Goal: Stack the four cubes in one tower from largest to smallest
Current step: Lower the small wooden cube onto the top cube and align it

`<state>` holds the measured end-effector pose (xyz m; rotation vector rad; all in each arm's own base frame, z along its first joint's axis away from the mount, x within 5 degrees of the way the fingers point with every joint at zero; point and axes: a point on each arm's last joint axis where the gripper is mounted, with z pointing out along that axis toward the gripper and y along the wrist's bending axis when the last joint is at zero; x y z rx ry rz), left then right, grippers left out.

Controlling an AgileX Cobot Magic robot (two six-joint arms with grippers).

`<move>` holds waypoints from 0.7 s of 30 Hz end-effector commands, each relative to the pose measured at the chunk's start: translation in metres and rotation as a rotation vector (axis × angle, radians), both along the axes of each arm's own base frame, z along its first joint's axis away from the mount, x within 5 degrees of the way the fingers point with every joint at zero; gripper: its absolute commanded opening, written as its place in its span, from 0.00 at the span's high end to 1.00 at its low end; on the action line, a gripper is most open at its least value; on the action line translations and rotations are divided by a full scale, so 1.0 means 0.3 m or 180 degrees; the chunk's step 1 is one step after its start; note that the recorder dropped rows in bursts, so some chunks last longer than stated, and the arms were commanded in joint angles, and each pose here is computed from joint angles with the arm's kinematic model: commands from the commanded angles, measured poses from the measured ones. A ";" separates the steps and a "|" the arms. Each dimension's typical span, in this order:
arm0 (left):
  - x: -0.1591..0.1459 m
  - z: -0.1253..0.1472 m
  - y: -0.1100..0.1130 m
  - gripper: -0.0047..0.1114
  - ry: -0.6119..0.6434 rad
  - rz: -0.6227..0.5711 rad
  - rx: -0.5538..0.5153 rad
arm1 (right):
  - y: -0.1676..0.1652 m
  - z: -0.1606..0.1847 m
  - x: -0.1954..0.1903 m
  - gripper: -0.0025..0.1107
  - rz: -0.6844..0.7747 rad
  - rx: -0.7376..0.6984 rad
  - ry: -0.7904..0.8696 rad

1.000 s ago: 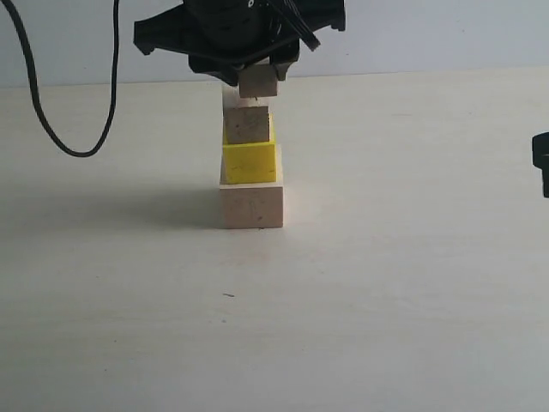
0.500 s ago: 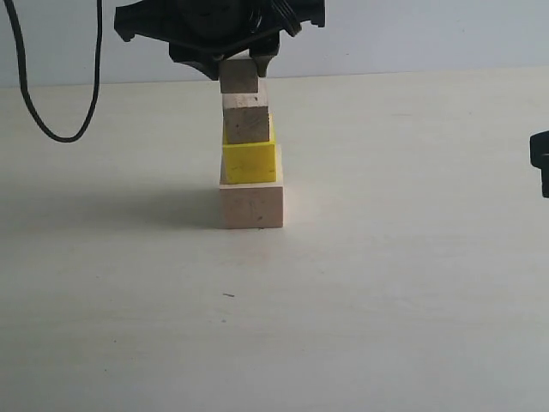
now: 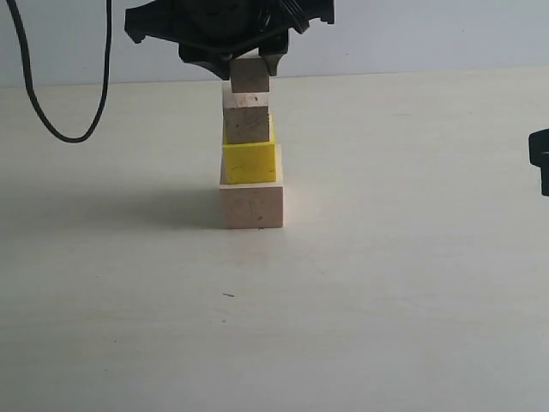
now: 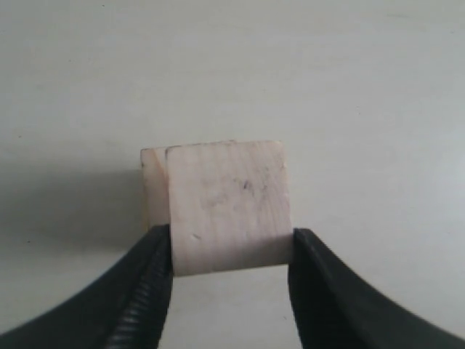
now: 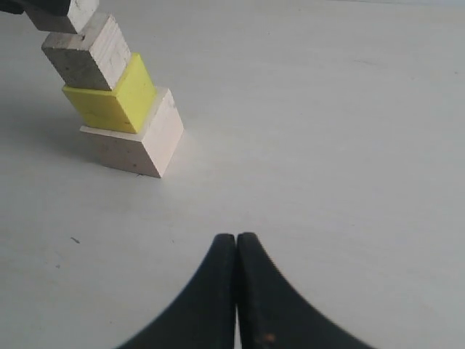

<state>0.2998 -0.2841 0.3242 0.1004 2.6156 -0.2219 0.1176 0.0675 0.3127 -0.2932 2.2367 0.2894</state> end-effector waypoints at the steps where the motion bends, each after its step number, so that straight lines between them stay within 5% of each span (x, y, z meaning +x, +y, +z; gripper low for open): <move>1: 0.011 -0.017 -0.007 0.96 0.0018 -0.0008 0.0042 | -0.002 -0.001 -0.001 0.98 0.0016 0.0010 -0.0046; 21: 0.015 -0.020 0.004 0.96 -0.0012 0.0016 0.0176 | -0.001 -0.001 -0.002 0.98 0.0024 0.0018 -0.0046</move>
